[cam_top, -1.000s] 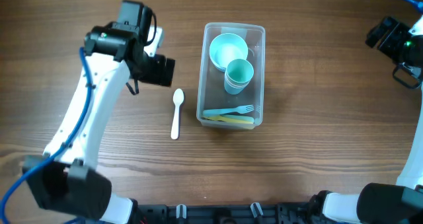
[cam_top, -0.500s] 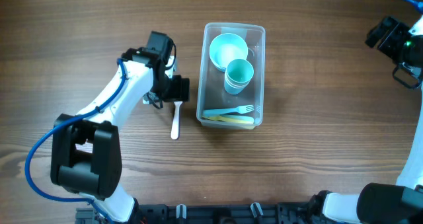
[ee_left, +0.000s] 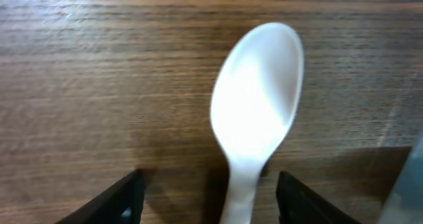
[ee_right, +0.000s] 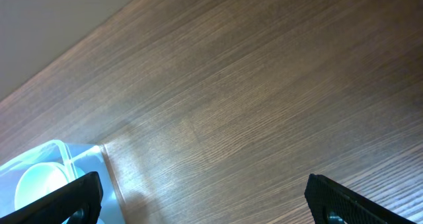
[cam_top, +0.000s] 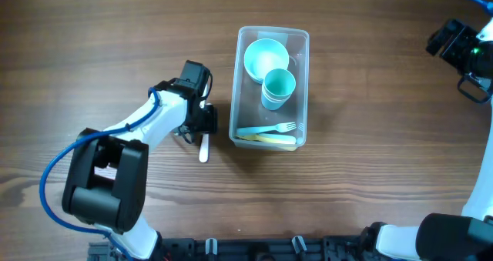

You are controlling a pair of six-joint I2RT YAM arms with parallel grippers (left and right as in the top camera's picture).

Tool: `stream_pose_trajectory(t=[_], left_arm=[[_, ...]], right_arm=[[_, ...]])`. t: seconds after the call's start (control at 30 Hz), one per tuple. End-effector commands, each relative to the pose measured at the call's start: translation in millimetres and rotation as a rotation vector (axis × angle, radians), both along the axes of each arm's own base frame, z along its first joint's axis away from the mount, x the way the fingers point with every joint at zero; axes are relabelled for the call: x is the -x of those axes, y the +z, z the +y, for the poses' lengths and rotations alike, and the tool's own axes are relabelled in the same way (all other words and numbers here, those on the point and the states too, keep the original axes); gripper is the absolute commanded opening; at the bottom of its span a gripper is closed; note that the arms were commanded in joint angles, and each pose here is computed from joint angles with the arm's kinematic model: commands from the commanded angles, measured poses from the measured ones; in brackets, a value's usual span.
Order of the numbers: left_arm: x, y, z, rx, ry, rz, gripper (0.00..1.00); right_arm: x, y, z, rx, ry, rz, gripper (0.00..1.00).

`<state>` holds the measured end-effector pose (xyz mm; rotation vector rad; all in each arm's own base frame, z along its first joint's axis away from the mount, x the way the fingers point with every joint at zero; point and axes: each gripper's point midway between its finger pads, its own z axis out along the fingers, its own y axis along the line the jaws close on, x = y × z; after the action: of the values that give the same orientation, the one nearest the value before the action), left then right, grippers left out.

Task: Pack container
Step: 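Grasp the white spoon with the left gripper, then lay the white spoon in the container on the forks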

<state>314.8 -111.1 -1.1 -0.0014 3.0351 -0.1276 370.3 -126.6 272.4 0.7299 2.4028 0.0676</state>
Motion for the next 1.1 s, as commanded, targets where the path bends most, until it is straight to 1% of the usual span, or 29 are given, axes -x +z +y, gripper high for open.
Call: stream_pose_trajectory(t=[0.0, 0.03, 0.13, 0.2, 0.3, 0.37, 0.43, 0.5, 0.53, 0.6, 0.63, 0.7, 0.73, 0.77, 0.8, 0.83, 0.9, 0.93, 1.0, 1.07], left_arm=[[9.1, -20.7, -4.6, -0.040, -0.040, 0.044, 0.57], [9.9, -23.8, -5.5, -0.047, -0.045, 0.048, 0.50], [5.6, -24.2, -6.6, -0.047, -0.039, 0.031, 0.20], [2.3, -20.9, -7.6, -0.040, -0.017, 0.022, 0.05], [-7.6, 3.2, -11.6, -0.025, -0.010, -0.011, 0.04], [-15.3, 31.4, -14.4, -0.012, -0.010, -0.048, 0.04], [-28.1, 75.0, -19.6, 0.015, -0.010, -0.120, 0.04], [-37.2, 108.0, -23.1, 0.037, -0.017, -0.183, 0.04], [-46.0, 143.0, -28.6, 0.064, -0.026, -0.259, 0.04], [-53.9, 200.2, -47.8, 0.091, -0.171, -0.415, 0.04], [-53.6, 216.4, -56.9, 0.090, -0.250, -0.468, 0.04], [-41.5, 244.8, -88.0, 0.055, -0.542, -0.594, 0.04], [-34.2, 247.7, -101.8, 0.040, -0.650, -0.618, 0.04], [-25.9, 246.9, -114.4, 0.019, -0.767, -0.631, 0.04], [-13.9, 240.6, -129.5, -0.016, -0.931, -0.632, 0.04], [-4.1, 233.5, -142.4, -0.040, -1.061, -0.628, 0.04], [12.3, 210.4, -166.5, -0.077, -1.302, -0.591, 0.04], [17.8, 197.3, -172.1, -0.088, -1.387, -0.558, 0.04], [22.8, 166.9, -179.8, -0.100, -1.474, -0.473, 0.04], [24.4, 134.2, -185.8, -0.099, -1.513, -0.386, 0.04]], right_arm=[[-1.7, -2.9, 0.3, -0.015, -0.010, 0.004, 1.00], [-1.7, -2.9, 0.3, -0.015, -0.010, 0.004, 1.00], [-1.7, -2.9, 0.3, -0.015, -0.010, 0.004, 1.00], [-1.7, -2.9, 0.3, -0.015, -0.010, 0.004, 1.00], [-1.7, -2.9, 0.3, -0.015, -0.010, 0.004, 1.00], [-1.7, -2.9, 0.3, -0.015, -0.009, 0.004, 1.00], [-1.8, -2.9, 0.2, -0.015, -0.010, 0.004, 1.00], [-1.7, -2.9, 0.3, -0.015, -0.010, 0.004, 1.00], [-1.7, -2.9, 0.3, -0.015, -0.009, 0.004, 1.00], [-1.7, -2.9, 0.3, -0.015, -0.010, 0.004, 1.00], [-1.8, -2.9, 0.2, -0.015, -0.010, 0.004, 1.00], [-1.7, -2.9, 0.3, -0.015, -0.010, 0.004, 1.00], [-1.7, -2.9, 0.3, -0.015, -0.010, 0.004, 1.00], [-1.7, -2.9, 0.3, -0.015, -0.010, 0.004, 1.00], [-1.7, -2.9, 0.3, -0.015, -0.009, 0.004, 1.00], [-1.7, -2.9, 0.3, -0.015, -0.010, 0.004, 1.00], [-1.7, -2.9, 0.3, -0.015, -0.010, 0.004, 1.00], [-1.7, -2.9, 0.3, -0.015, -0.010, 0.004, 1.00], [-1.7, -2.9, 0.3, -0.015, -0.009, 0.004, 1.00], [-1.7, -2.9, 0.3, -0.015, -0.010, 0.004, 1.00]])
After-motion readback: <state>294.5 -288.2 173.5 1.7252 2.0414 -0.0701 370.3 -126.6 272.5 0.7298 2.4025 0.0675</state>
